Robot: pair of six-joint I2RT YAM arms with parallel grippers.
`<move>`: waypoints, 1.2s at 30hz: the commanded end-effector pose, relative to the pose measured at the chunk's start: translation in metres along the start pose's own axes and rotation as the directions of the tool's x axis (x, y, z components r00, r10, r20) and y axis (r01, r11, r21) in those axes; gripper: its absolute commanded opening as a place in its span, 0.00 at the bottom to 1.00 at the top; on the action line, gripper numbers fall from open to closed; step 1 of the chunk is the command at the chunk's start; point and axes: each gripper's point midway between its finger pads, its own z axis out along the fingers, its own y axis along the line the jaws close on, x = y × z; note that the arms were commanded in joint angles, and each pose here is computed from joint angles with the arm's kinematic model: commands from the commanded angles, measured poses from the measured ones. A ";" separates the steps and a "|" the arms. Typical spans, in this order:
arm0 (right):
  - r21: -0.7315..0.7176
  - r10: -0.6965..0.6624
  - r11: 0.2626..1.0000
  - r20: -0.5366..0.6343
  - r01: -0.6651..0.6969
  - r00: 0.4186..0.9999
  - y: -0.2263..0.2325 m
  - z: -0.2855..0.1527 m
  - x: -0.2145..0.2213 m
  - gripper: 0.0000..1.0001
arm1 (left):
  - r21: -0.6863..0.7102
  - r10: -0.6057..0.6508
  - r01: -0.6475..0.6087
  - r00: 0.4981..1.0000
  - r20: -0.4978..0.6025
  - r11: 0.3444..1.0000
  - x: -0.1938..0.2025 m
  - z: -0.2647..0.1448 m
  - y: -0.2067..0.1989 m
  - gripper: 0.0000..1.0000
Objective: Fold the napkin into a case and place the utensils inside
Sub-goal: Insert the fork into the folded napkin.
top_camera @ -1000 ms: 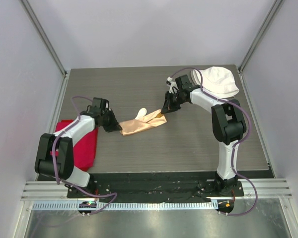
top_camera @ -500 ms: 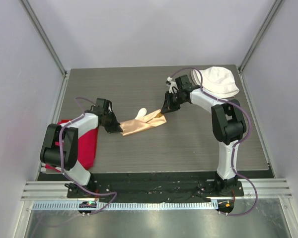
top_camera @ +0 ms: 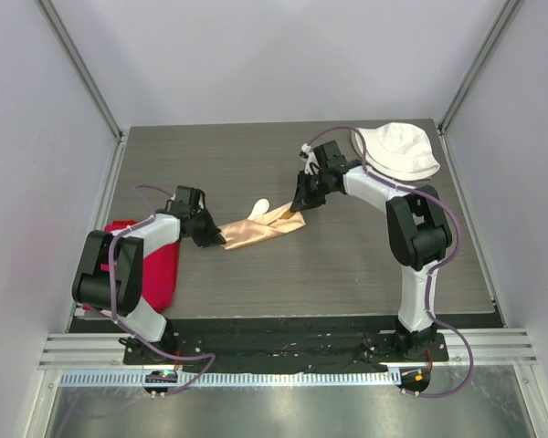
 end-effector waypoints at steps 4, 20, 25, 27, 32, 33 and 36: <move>-0.024 -0.020 0.999 0.055 0.022 0.998 0.034 -0.005 -0.004 0.10 | -0.029 0.006 -0.006 1.000 0.000 1.000 0.012 0.002 0.007 0.00; -0.103 0.047 0.994 0.037 -0.043 0.998 0.045 0.022 0.022 0.20 | -0.017 0.017 -0.017 1.000 0.021 1.000 0.009 -0.004 0.002 0.00; -0.079 -0.049 0.995 0.106 0.058 0.993 0.051 0.002 -0.006 0.38 | -0.019 0.024 -0.024 0.999 0.027 1.000 0.007 -0.008 0.002 0.00; -0.048 -0.088 0.995 0.088 0.092 0.992 0.050 -0.005 -0.011 0.44 | -0.019 0.036 -0.035 0.999 0.035 0.999 0.005 -0.010 0.000 0.00; 0.001 -0.210 0.977 0.122 0.212 0.970 0.056 -0.016 -0.040 0.58 | -0.009 0.046 -0.045 0.998 0.046 0.999 0.003 -0.016 -0.003 0.00; -0.002 -0.226 0.974 0.115 0.227 0.967 0.057 -0.013 -0.041 0.60 | -0.008 0.048 -0.047 0.998 0.049 0.999 0.002 -0.016 -0.004 0.00; 0.014 -0.251 0.968 0.106 0.251 0.962 0.053 -0.003 -0.050 0.62 | -0.005 0.048 -0.047 0.998 0.042 0.999 0.002 -0.016 -0.004 0.00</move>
